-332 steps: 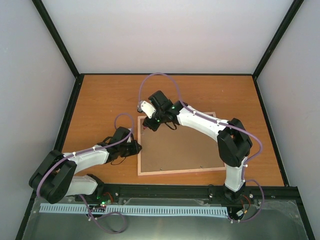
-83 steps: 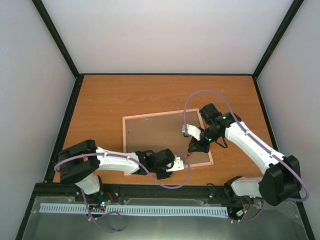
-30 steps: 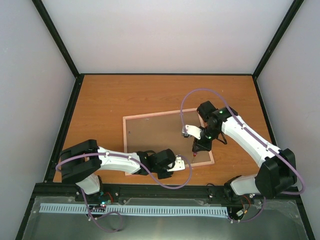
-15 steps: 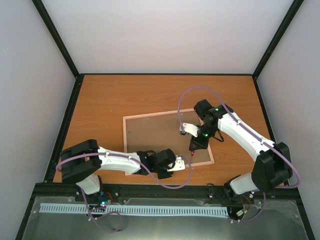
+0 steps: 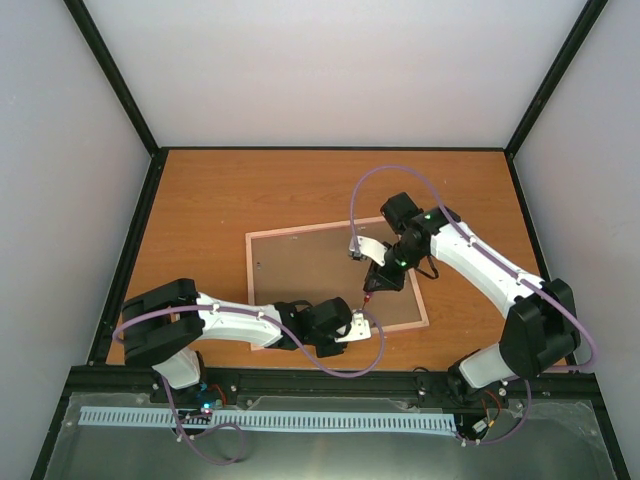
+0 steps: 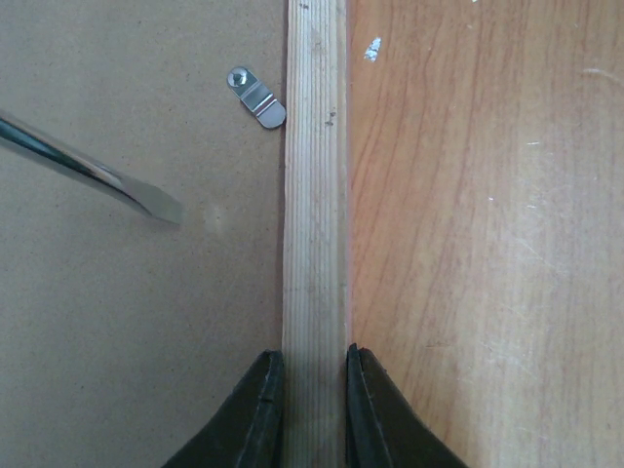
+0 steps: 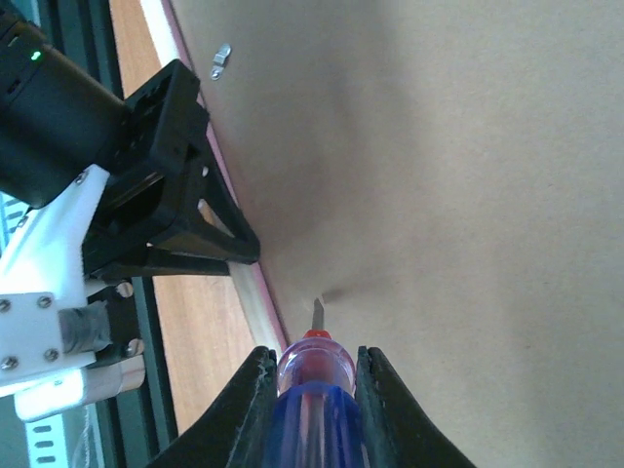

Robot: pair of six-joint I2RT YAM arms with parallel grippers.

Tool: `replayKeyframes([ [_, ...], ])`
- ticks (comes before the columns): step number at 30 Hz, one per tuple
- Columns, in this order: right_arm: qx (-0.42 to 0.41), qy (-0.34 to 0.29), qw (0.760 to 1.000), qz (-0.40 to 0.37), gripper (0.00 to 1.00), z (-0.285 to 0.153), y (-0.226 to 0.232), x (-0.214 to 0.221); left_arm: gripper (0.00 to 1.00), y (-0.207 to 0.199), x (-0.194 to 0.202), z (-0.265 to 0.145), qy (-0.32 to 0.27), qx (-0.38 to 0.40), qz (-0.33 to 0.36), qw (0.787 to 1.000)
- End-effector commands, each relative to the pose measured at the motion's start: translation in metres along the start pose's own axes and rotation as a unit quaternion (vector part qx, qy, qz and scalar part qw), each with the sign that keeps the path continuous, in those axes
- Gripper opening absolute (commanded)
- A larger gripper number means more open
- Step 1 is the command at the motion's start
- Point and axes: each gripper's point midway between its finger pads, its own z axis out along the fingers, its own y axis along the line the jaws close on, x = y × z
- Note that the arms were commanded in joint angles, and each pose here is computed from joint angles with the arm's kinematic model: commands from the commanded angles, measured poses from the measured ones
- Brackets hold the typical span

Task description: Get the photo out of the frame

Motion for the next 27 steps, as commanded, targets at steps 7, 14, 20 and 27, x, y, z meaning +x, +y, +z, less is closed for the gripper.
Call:
replayKeyframes([
  [7, -0.007, -0.011, 0.999, -0.038, 0.03, -0.015, 0.012, -0.009, 0.04, -0.001, 0.03, 0.008, 0.059, -0.008, 0.004, 0.998],
  [14, 0.038, 0.008, 0.999, -0.035, 0.03, -0.022, 0.006, 0.002, 0.04, -0.001, 0.031, 0.007, 0.059, -0.008, 0.004, 0.998],
  [20, 0.041, 0.031, 0.998, -0.029, 0.03, -0.024, 0.009, 0.013, 0.04, -0.001, 0.031, 0.008, 0.06, -0.008, 0.004, 0.998],
  [27, 0.021, 0.068, 0.997, -0.026, 0.03, -0.019, 0.016, 0.032, 0.04, 0.0, 0.031, 0.008, 0.061, -0.009, 0.003, 0.998],
])
